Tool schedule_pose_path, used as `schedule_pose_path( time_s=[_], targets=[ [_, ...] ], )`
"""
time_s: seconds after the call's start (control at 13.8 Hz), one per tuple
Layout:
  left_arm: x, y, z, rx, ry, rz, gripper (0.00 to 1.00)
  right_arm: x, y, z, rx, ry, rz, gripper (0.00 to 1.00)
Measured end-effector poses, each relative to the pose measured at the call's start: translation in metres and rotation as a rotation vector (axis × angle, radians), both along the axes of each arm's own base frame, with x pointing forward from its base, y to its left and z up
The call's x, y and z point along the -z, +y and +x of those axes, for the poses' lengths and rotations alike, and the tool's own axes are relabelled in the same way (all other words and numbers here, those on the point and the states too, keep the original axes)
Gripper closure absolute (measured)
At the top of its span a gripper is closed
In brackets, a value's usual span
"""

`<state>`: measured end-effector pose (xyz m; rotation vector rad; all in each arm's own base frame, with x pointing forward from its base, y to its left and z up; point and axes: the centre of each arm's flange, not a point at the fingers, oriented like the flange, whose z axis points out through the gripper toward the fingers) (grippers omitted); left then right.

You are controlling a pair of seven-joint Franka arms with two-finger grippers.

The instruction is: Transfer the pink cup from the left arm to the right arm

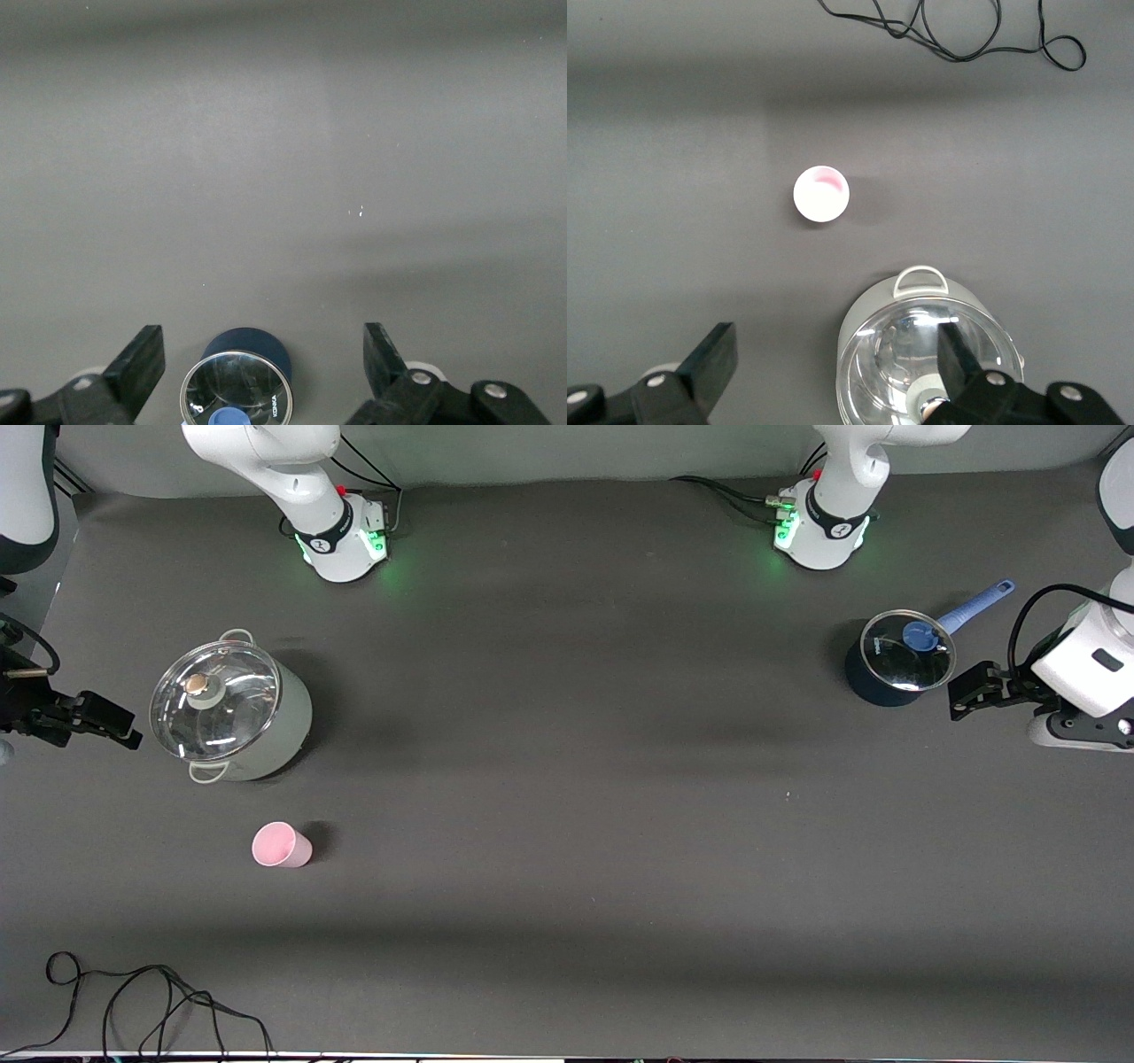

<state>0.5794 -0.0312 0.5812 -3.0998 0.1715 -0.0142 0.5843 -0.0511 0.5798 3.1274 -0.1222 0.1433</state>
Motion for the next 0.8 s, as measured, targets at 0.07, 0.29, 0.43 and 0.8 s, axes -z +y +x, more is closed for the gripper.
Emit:
schedule_pose_path(
  time_s=[0.07, 0.29, 0.43, 0.8],
  targets=[
    [0.000, 0.000, 0.000, 0.000, 0.000, 0.000, 0.00, 0.000, 0.001, 0.001, -0.002, -0.001, 0.000, 0.00],
    [-0.001, 0.000, 0.000, 0.000, -0.001, 0.000, 0.00, 0.000, 0.005, 0.001, -0.009, -0.001, 0.000, 0.00],
    [-0.004, 0.000, 0.001, 0.000, -0.008, 0.000, 0.00, 0.000, 0.007, 0.002, -0.012, -0.001, 0.000, 0.00],
    [-0.016, -0.001, -0.004, 0.000, 0.019, 0.001, 0.00, -0.002, 0.007, 0.002, -0.012, -0.004, 0.000, 0.00]
  ],
)
